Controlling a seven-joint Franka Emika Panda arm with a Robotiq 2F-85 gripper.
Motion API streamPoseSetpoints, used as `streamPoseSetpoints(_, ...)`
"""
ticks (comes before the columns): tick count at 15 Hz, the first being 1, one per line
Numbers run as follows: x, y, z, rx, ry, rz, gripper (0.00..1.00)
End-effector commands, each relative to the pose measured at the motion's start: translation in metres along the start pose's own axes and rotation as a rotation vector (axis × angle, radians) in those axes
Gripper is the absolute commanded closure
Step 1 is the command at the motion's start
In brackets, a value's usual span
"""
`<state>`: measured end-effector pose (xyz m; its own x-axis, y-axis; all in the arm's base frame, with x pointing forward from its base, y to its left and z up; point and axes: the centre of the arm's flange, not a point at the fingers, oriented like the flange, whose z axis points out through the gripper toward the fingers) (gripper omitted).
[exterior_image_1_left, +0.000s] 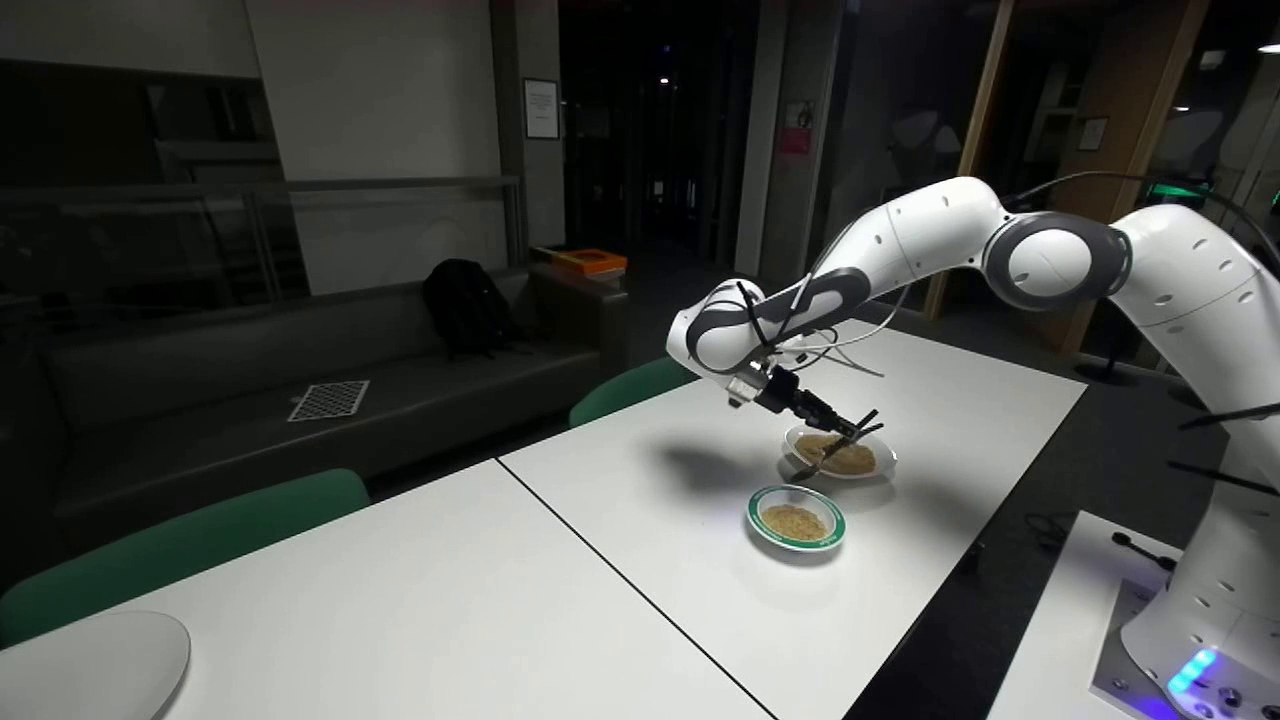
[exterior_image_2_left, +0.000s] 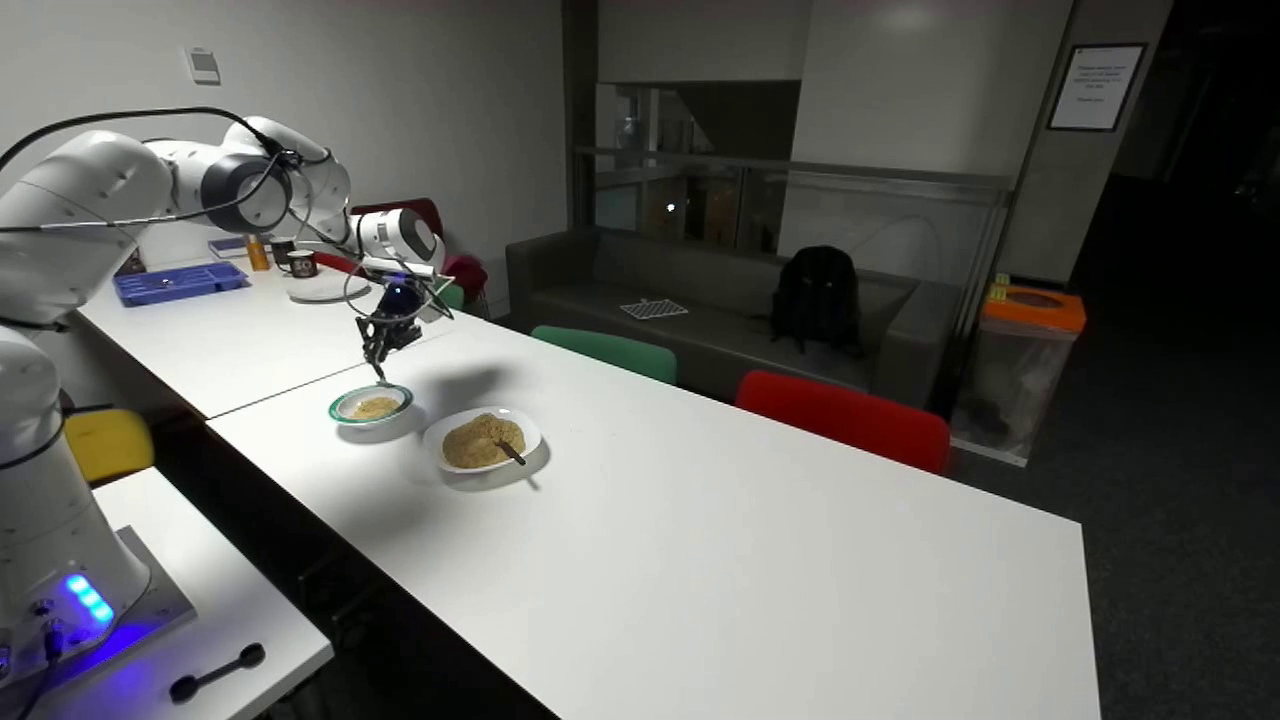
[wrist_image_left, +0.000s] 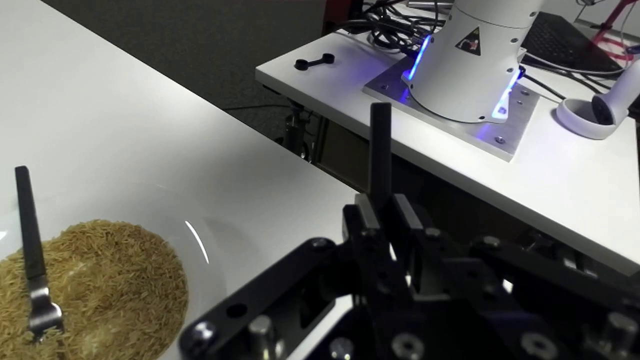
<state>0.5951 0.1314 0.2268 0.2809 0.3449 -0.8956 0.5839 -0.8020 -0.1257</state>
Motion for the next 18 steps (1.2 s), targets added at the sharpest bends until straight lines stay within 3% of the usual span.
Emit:
streamPoseSetpoints(1,-0.048,0.002,0.018,0.004,0.095,-0.013,0.97)
streamPoseSetpoints(13,-0.144,0.026,0.051,-0.008,0.405,-0.033,0.97)
streamPoseSetpoints(18,-0.175,0.027,0.075,-0.021,0.560,0.056,0.97)
